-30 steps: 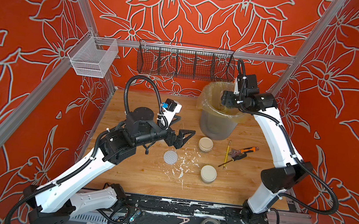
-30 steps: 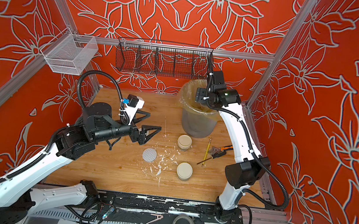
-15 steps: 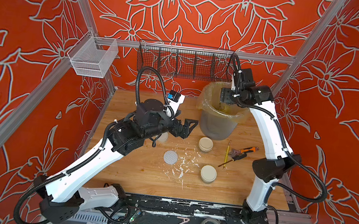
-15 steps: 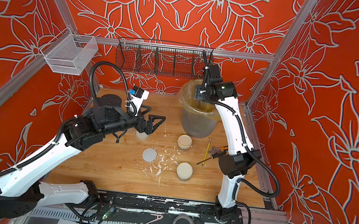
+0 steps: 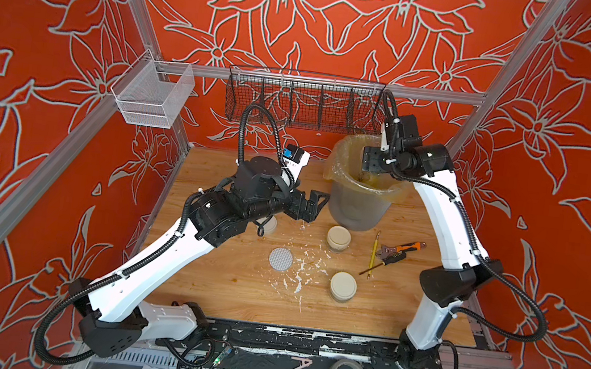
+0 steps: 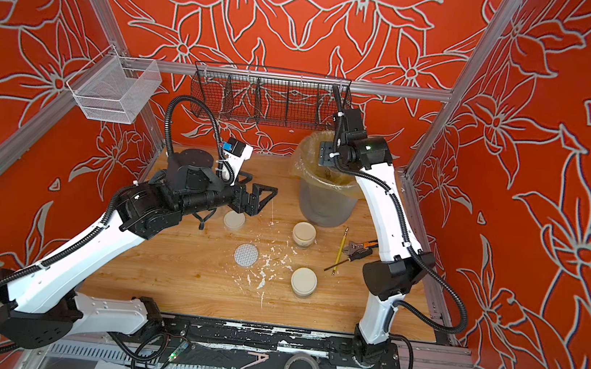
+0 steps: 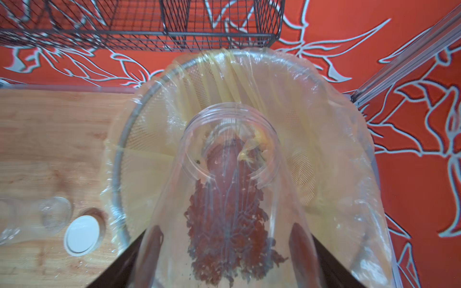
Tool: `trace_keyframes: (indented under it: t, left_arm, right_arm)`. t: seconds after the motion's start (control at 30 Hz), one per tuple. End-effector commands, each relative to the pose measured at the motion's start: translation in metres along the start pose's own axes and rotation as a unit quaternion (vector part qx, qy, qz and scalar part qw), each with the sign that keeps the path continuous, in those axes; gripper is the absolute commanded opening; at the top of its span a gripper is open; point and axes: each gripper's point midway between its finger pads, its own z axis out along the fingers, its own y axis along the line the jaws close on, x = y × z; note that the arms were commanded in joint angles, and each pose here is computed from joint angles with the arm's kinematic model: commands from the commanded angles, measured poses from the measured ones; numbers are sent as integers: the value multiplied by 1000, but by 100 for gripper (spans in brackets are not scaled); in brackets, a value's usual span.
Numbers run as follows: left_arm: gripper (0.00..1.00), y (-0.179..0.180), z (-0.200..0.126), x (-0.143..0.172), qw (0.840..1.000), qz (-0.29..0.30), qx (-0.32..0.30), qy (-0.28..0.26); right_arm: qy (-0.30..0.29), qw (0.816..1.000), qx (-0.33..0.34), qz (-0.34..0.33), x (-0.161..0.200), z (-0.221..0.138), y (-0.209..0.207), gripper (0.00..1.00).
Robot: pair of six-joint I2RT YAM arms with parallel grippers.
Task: Empty moldy tea leaves from jars
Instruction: Pour the moldy tea leaves from the jar into the trash bin.
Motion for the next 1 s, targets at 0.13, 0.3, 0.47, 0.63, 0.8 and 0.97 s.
trace_keyframes:
  t: [0.13, 0.3, 0.47, 0.63, 0.8, 0.97]
  left_arm:
    - [98, -3, -9, -2, 1000, 6, 11, -15]
    - [97, -4, -12, -2, 1000, 9, 14, -18]
    - [98, -5, -13, -1, 1000, 7, 19, -20]
    - [98, -3, -14, 3, 1000, 16, 15, -19]
    - [98, -6, -12, 2, 999, 13, 25, -24]
    - [98, -7, -8, 3, 999, 12, 29, -18]
  right_arm:
    - [-58, 998, -22, 25, -16, -25, 1, 21]
    - [14, 1000, 6, -8, 9, 2, -2, 22]
    - [26, 1000, 3, -8, 10, 7, 3, 22]
    - [4, 1000, 3, -8, -1, -4, 1, 22]
    - [37, 999, 2, -33, 11, -1, 2, 22]
    - [85, 995, 8, -57, 28, 7, 2, 22]
